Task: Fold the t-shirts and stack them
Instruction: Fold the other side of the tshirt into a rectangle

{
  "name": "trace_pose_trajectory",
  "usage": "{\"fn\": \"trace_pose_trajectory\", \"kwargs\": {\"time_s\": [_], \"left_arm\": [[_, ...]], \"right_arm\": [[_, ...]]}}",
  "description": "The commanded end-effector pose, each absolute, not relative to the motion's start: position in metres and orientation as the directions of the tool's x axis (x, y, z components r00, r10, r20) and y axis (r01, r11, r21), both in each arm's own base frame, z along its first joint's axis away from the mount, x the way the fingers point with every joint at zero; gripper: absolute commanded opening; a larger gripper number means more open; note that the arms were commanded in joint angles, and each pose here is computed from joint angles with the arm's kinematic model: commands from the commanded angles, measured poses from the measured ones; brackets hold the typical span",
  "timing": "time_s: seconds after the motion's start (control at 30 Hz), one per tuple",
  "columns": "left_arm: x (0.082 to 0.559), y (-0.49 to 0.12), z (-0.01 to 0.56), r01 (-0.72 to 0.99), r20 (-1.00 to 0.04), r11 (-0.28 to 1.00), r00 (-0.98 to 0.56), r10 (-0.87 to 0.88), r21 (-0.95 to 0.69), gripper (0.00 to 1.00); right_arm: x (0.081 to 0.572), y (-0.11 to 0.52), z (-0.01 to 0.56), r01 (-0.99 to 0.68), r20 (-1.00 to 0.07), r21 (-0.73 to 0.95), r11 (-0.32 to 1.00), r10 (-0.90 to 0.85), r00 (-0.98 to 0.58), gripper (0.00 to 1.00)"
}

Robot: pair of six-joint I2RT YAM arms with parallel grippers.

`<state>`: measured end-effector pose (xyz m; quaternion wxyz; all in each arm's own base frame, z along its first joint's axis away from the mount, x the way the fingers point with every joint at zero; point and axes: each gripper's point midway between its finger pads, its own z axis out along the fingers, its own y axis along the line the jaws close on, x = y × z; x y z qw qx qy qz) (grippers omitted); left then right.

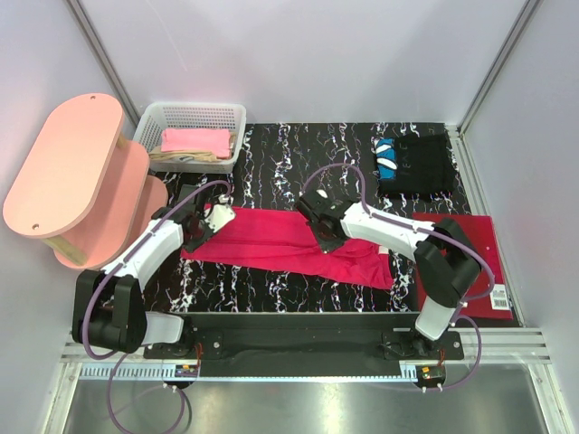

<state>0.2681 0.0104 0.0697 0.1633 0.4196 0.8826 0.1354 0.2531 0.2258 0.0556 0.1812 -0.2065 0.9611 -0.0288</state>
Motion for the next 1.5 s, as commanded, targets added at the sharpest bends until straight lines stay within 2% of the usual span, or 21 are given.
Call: {"fn": "trace_pose_trajectory", "kwargs": {"time_s": [0.0, 0.23, 0.37, 0.43, 0.47, 0.57, 0.6, 0.63, 0.7, 0.77, 0.9, 0.93, 1.07, 1.17, 1.3, 1.47], "left_arm": [[0.276, 0.007, 0.085, 0.677, -0.221, 0.621, -0.587, 0.779, 0.395, 0.37], [0.273, 0.007, 0.082, 0.679, -0.217, 0.627, -0.593, 0.775, 0.382, 0.37], [0.271, 0.007, 0.082, 0.683, -0.212, 0.622, -0.59, 0.779, 0.384, 0.37], [0.271, 0.007, 0.082, 0.685, -0.214, 0.621, -0.588, 0.78, 0.381, 0.37], [0.27, 0.006, 0.082, 0.687, -0.215, 0.621, -0.587, 0.78, 0.378, 0.37], [0.27, 0.004, 0.081, 0.687, -0.222, 0.627, -0.59, 0.776, 0.366, 0.39], [0.267, 0.002, 0.08, 0.69, -0.221, 0.631, -0.594, 0.774, 0.354, 0.4], [0.265, -0.003, 0.081, 0.701, -0.224, 0.623, -0.583, 0.781, 0.347, 0.4], [0.252, -0.012, 0.077, 0.735, -0.212, 0.605, -0.567, 0.796, 0.306, 0.43], [0.241, -0.022, 0.074, 0.771, -0.201, 0.566, -0.529, 0.825, 0.291, 0.44], [0.229, -0.024, 0.06, 0.805, -0.156, 0.53, -0.506, 0.848, 0.267, 0.45], [0.227, -0.022, 0.054, 0.811, -0.134, 0.524, -0.507, 0.851, 0.26, 0.45], [0.226, -0.01, 0.033, 0.82, -0.055, 0.502, -0.508, 0.86, 0.276, 0.45], [0.235, -0.007, 0.026, 0.816, -0.026, 0.498, -0.514, 0.857, 0.294, 0.44], [0.249, -0.006, 0.022, 0.811, -0.01, 0.503, -0.525, 0.851, 0.299, 0.43], [0.264, -0.01, 0.037, 0.797, -0.028, 0.514, -0.534, 0.845, 0.317, 0.42]], "right_arm": [[0.289, 0.227, 0.094, -0.356, -0.452, -0.177, 0.918, -0.397, -0.799, 0.01], [0.331, 0.223, 0.096, -0.321, -0.466, -0.162, 0.933, -0.359, -0.809, 0.0], [0.349, 0.221, 0.076, -0.306, -0.435, -0.165, 0.938, -0.348, -0.831, 0.0], [0.357, 0.221, 0.072, -0.293, -0.437, -0.154, 0.944, -0.331, -0.837, 0.04], [0.359, 0.222, 0.063, -0.297, -0.422, -0.149, 0.943, -0.332, -0.844, 0.09], [0.369, 0.223, 0.055, -0.283, -0.413, -0.157, 0.946, -0.323, -0.852, 0.4], [0.373, 0.223, 0.055, -0.273, -0.418, -0.167, 0.947, -0.319, -0.851, 0.48], [0.376, 0.221, 0.056, -0.255, -0.425, -0.176, 0.951, -0.307, -0.852, 0.62], [0.381, 0.212, 0.06, -0.215, -0.437, -0.214, 0.953, -0.29, -0.851, 0.67], [0.387, 0.2, 0.076, -0.15, -0.48, -0.237, 0.96, -0.25, -0.841, 0.78], [0.378, 0.177, 0.105, -0.06, -0.536, -0.256, 0.965, -0.193, -0.822, 0.79], [0.375, 0.174, 0.123, -0.032, -0.573, -0.228, 0.973, -0.161, -0.804, 0.79], [0.345, 0.161, 0.139, 0.009, -0.59, -0.159, 0.987, -0.088, -0.802, 0.76], [0.319, 0.155, 0.133, 0.033, -0.572, -0.094, 0.995, -0.027, -0.819, 0.72], [0.291, 0.137, 0.103, 0.063, -0.516, -0.128, 0.99, -0.012, -0.857, 0.69], [0.281, 0.133, 0.077, 0.068, -0.481, -0.134, 0.989, -0.005, -0.877, 0.68]]}}
